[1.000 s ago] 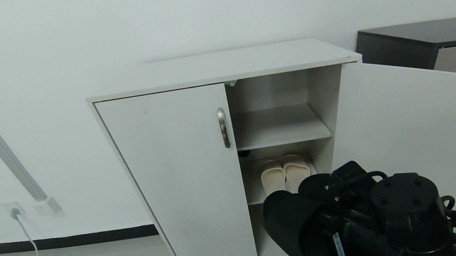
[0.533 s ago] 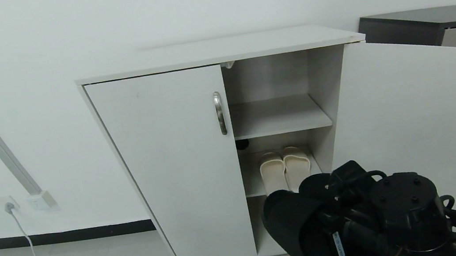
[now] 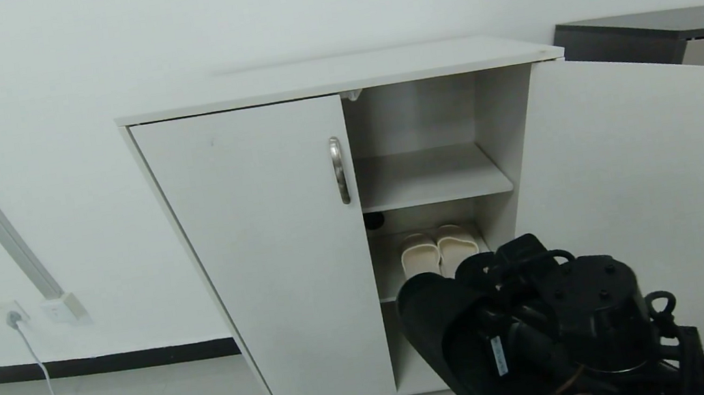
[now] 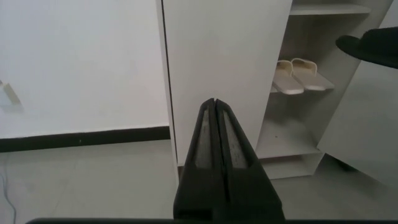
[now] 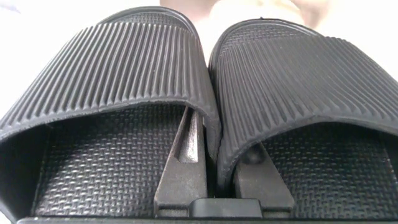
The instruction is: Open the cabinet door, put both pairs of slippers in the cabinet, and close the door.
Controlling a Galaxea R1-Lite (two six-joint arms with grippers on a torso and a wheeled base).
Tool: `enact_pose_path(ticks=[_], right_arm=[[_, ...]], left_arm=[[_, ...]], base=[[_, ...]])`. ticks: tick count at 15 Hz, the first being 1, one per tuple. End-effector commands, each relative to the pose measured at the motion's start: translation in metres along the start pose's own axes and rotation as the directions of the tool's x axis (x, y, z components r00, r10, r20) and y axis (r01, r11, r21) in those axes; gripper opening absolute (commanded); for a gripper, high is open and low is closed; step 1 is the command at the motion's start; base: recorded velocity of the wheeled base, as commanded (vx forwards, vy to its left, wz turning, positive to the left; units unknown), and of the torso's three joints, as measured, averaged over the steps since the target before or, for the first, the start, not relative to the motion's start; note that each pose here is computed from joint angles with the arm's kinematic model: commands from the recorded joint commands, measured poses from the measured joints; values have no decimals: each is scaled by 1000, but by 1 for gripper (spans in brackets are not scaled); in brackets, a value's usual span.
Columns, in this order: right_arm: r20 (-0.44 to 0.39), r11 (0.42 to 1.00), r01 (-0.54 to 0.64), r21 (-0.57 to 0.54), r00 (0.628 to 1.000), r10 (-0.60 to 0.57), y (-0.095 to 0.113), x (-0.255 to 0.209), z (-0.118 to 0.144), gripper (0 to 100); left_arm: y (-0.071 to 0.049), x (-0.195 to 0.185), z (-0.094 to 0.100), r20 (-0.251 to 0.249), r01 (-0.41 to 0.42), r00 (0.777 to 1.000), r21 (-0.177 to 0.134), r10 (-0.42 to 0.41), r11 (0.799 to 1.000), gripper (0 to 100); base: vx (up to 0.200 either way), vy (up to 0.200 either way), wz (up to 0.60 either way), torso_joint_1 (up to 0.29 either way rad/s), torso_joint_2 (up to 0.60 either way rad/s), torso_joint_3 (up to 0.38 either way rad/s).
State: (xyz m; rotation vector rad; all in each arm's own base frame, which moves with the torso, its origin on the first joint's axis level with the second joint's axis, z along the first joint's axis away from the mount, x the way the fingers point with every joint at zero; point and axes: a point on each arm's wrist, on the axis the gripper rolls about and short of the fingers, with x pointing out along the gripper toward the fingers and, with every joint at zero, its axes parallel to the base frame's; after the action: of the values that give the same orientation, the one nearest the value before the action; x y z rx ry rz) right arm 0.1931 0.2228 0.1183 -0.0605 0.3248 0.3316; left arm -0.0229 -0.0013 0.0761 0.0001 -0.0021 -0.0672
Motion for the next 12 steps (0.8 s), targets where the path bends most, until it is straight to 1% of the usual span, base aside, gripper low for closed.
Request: enact_pose_path(ticks=[1,3,4,6,7,9,11,12], right_arm=[[-36,990,129,53,991,-128,30,40,7,0],[-77,969,220,115,974,-212,42,52,30,0],[-111,956,258,140,963,-244,45,54,42,0],[-156,934,328,145,939,-305,49,54,60,0],[-137,926,347,150,935,-328,49,55,67,0],[-110,930,340,137,939,-327,50,54,76,0],[-45,933,333,135,943,-330,45,61,86,0],[-25,935,330,129,944,-330,43,64,87,0]], left_arm=[[0,0,0,-1,0,1000,-2,0,1000,0],[0,0,0,-1,0,1000,-2,0,1000,0],[0,0,0,-1,-1,1000,0,1,1000,0],[0,0,0,-1,-1,1000,0,1,1000,0],[0,0,0,-1,0,1000,-2,0,1000,0],[0,0,0,-1,-1,1000,-2,1,1000,0],[0,0,0,-1,-1,1000,-2,1,1000,0],[0,0,0,-1,0,1000,-2,0,1000,0]], base=[[0,0,0,0,0,0],[0,0,0,0,0,0],[0,0,0,0,0,0],[0,0,0,0,0,0],[0,0,0,0,0,0],[0,0,0,0,0,0],[0,0,0,0,0,0],[0,0,0,0,0,0]])
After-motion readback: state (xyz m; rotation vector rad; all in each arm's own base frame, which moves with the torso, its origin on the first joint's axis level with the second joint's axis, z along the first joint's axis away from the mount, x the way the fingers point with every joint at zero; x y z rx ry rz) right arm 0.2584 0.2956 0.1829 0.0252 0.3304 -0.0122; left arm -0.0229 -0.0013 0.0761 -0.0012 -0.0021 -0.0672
